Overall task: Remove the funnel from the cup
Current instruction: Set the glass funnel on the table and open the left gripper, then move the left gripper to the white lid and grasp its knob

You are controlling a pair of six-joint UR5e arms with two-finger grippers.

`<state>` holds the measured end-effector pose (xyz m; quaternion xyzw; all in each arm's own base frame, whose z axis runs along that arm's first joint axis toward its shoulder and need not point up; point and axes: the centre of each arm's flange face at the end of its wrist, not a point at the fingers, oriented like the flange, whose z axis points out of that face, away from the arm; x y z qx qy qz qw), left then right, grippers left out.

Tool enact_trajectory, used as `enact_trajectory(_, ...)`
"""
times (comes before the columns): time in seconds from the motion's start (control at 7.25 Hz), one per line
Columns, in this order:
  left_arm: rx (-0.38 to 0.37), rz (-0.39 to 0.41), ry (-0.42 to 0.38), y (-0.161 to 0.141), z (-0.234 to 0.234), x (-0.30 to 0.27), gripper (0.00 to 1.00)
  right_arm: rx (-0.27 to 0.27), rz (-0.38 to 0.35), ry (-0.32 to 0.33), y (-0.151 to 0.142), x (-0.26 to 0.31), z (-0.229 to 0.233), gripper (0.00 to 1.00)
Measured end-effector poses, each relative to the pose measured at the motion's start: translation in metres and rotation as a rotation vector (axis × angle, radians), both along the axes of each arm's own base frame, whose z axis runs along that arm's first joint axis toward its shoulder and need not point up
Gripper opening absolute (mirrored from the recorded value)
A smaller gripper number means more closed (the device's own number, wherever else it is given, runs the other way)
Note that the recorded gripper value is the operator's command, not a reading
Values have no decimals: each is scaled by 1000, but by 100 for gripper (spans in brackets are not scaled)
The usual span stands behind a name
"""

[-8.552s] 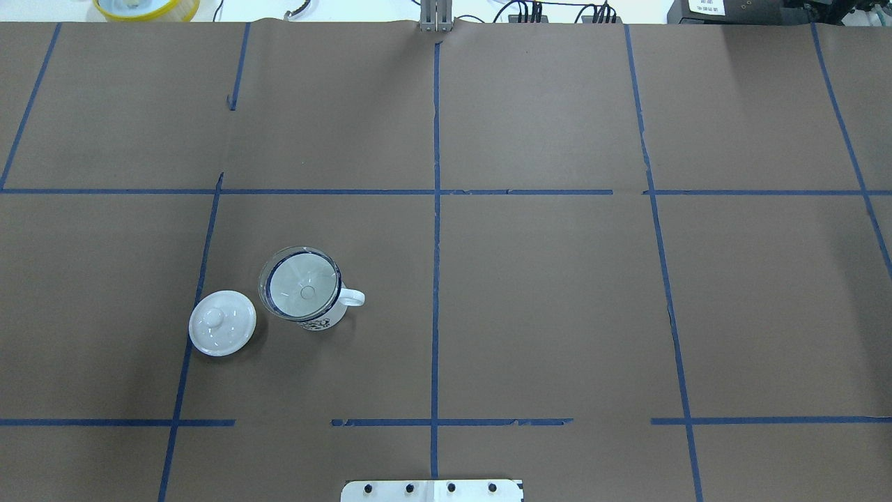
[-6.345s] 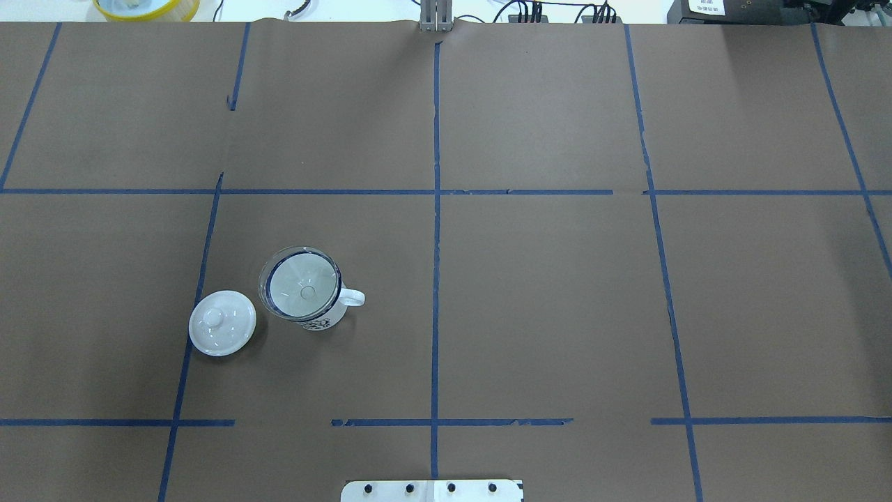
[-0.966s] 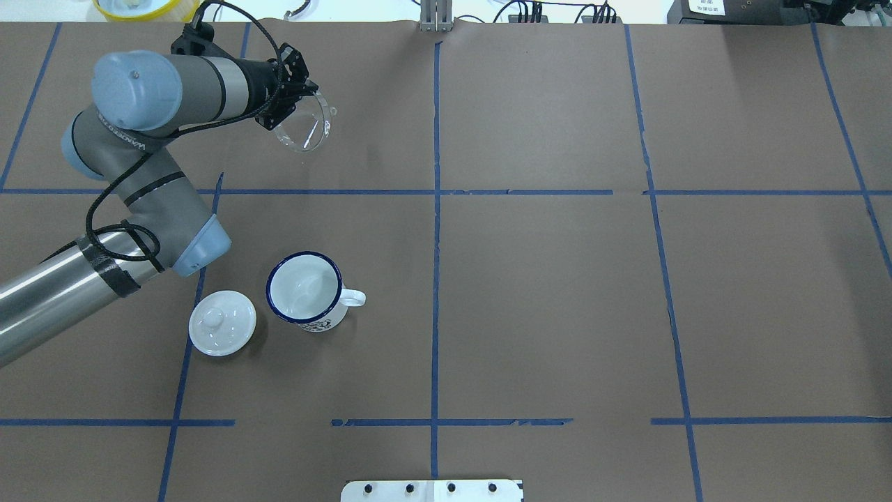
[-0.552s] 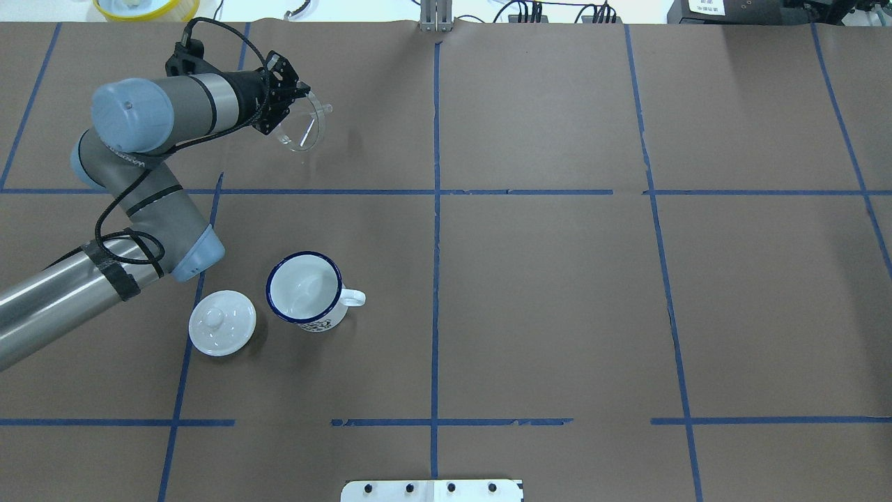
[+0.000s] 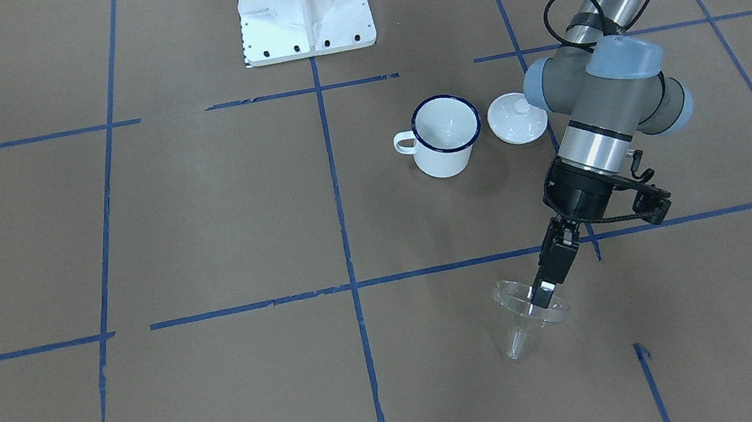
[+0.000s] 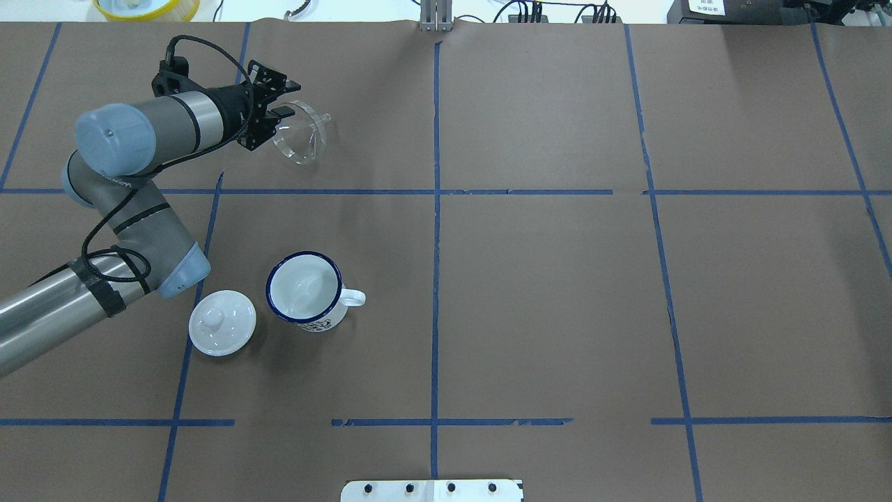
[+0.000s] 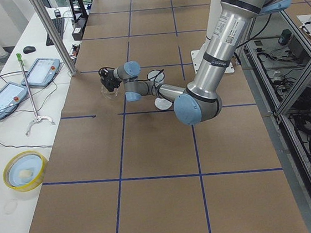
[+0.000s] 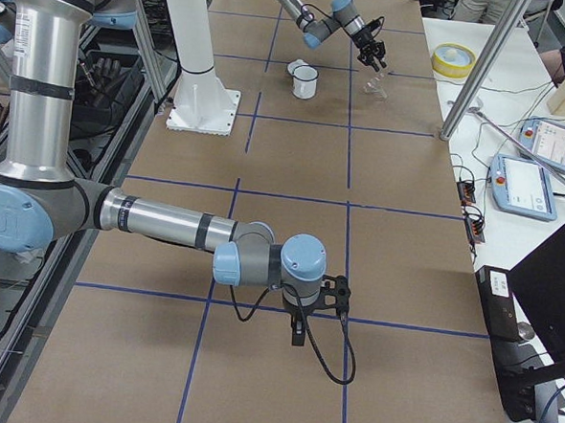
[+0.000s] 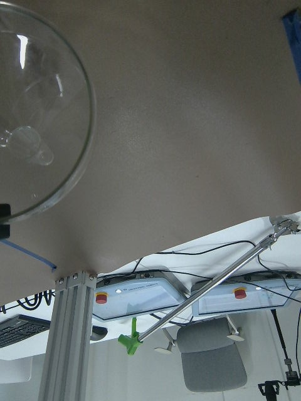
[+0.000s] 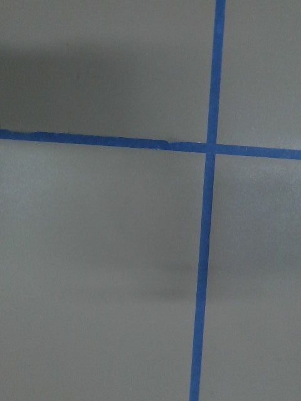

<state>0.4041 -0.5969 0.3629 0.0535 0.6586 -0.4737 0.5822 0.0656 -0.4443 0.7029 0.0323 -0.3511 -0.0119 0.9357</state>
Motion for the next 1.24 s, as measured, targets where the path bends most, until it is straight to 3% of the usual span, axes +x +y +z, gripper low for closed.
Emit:
enact_trajectory(0.14,-7,28,-6,4,0,-1,100,0,0,0,0,0,0,100)
enact_trajectory(0.41,-39,184,-84,26,-6,-6,100,0,0,-1,0,0,0,100)
enact_trajectory(0.69,-49,352,-233,67,-8,-33,100,0,0,0,0,0,0,100)
enact_trajectory(0.97,-33,485,-440,121,15,-80,100,0,0,0,0,0,0,100)
enact_trajectory(1.24,-80,563,-536,180,39,-116,100,0,0,-1,0,0,0,100)
